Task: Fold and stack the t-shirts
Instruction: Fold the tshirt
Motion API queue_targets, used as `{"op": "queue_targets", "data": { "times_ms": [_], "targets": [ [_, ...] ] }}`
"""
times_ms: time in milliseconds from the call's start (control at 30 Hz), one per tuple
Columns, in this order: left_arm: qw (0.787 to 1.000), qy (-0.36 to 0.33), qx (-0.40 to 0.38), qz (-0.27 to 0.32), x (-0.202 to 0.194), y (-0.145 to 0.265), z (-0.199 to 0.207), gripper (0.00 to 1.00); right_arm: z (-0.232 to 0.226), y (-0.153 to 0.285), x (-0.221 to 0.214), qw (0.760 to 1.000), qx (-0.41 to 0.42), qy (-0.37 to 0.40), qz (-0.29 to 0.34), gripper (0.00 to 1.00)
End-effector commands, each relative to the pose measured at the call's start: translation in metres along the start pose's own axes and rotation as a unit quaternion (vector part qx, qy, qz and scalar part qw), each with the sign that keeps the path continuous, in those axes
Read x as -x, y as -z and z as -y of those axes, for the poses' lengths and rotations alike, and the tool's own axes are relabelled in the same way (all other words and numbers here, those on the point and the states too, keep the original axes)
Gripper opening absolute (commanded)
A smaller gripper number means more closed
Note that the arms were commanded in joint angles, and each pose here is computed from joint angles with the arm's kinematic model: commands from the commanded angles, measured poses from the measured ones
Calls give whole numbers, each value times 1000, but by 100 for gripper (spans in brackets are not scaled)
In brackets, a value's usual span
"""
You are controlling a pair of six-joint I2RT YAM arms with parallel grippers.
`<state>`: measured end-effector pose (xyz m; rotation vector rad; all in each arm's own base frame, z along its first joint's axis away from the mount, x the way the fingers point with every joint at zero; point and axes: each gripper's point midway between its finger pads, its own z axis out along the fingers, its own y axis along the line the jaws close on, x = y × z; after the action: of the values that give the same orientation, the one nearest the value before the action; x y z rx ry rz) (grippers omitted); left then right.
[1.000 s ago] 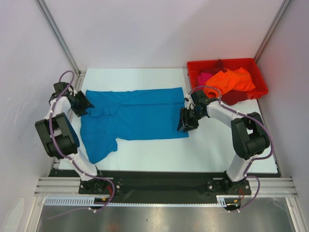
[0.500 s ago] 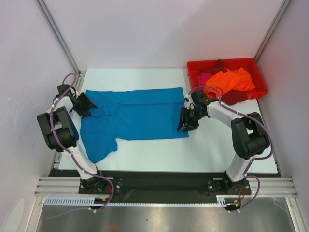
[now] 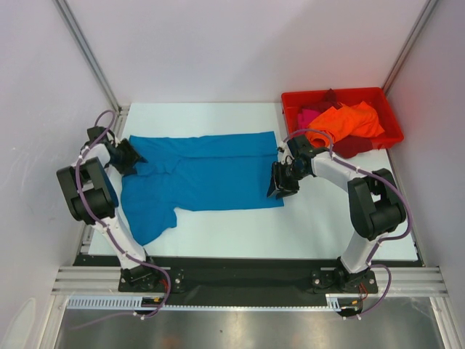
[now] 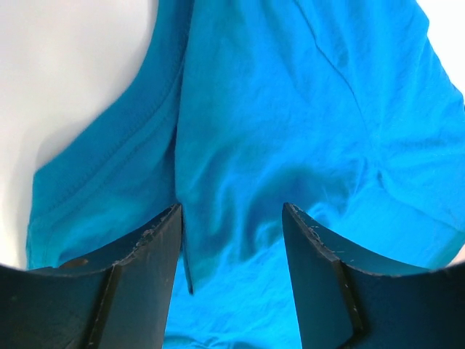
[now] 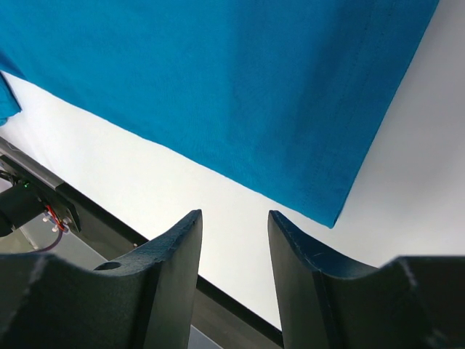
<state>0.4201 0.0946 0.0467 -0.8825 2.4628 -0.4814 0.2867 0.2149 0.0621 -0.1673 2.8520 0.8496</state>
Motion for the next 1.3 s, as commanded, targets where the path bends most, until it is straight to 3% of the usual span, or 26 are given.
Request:
{"op": "queue_targets", "data": {
  "times_ms": [0,367,633,900,1267],
  "targets": [
    [1000,-4,-15,27,24,1,8,63,-7,6,6,1000,7,10,10,47],
    [999,-6,-35,28,29,-2,16,63,-6,5,4,1000,7,8,8,47],
    [996,19,-91,-11,5,-1,32,60,-8,4,5,1000,7,10,9,47],
    [998,5,-52,-31,-14,17,22,60,-8,3,2,1000,8,8,8,46],
    [998,5,-58,-24,-6,45,38,59,-11,5,2,1000,9,13,11,46]
  ]
}}
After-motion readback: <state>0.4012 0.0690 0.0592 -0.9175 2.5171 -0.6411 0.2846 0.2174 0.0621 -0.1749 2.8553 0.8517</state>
